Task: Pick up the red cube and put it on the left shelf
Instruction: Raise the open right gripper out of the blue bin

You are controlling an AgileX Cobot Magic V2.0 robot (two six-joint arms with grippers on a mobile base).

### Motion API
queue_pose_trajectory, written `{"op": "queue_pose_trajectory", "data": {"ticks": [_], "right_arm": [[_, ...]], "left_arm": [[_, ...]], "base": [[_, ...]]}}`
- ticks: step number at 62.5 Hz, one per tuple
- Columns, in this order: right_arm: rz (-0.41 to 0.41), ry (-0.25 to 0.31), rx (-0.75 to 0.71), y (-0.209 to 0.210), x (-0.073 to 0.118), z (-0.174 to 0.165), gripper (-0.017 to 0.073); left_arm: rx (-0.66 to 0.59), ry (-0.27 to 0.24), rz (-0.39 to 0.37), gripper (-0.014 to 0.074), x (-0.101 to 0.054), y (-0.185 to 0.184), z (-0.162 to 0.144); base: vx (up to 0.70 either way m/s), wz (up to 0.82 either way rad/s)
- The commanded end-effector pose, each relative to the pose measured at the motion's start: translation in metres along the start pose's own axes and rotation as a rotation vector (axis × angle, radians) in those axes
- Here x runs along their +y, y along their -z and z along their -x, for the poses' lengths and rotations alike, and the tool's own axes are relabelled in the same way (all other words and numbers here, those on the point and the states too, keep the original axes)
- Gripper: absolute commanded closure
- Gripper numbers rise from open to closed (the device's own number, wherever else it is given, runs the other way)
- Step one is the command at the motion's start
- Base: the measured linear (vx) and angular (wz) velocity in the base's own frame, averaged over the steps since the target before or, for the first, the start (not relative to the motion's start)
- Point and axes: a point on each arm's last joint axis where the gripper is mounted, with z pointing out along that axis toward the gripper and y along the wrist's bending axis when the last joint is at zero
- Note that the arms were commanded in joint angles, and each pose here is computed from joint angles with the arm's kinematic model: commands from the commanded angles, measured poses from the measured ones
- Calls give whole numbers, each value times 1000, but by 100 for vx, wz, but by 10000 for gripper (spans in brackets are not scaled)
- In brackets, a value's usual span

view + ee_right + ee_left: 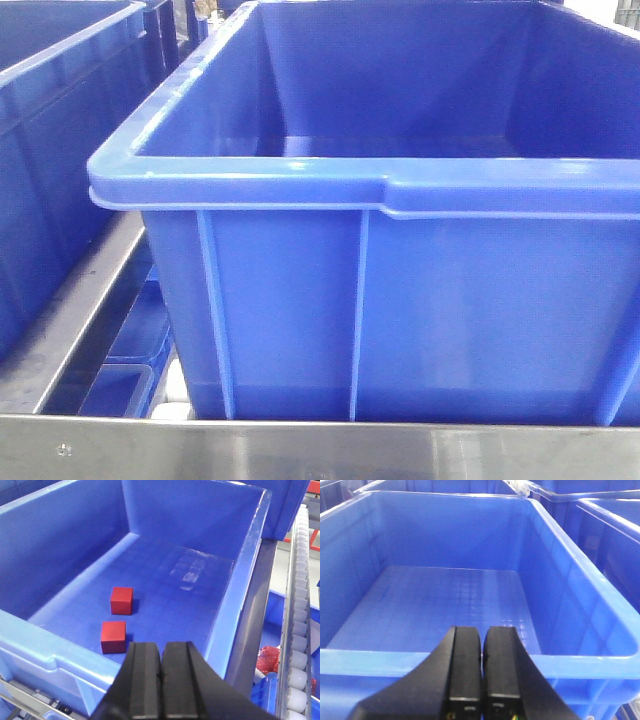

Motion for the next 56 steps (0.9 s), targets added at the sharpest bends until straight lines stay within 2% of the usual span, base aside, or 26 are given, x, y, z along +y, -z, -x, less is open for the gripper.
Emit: {"op": "queue_pose_trajectory", "data": {"ticks": [1, 12, 19, 37, 43, 50, 56], "right_arm": [[10, 34, -104, 2, 0, 16, 505], [10, 34, -104, 2, 0, 16, 505], [-2, 56, -107, 2, 0, 16, 505], [28, -35, -122, 2, 4, 16, 505], [-5, -21, -143, 0, 5, 15, 505], [-103, -45, -195, -3, 3, 12, 505], [-218, -72, -241, -6, -2, 8, 505]], "left_arm": [[-75, 9, 1, 492, 1, 0, 1], [-75, 9, 1, 492, 1, 0, 1], [-75, 9, 1, 492, 1, 0, 1], [-75, 9, 1, 492, 1, 0, 1], [-75, 9, 1, 492, 1, 0, 1], [-75, 9, 1, 492, 1, 0, 1], [-75, 9, 1, 492, 1, 0, 1]], "base": [[0, 0], [0, 0], [0, 0], [0, 0], [0, 0], [0, 0], [0, 0]]}}
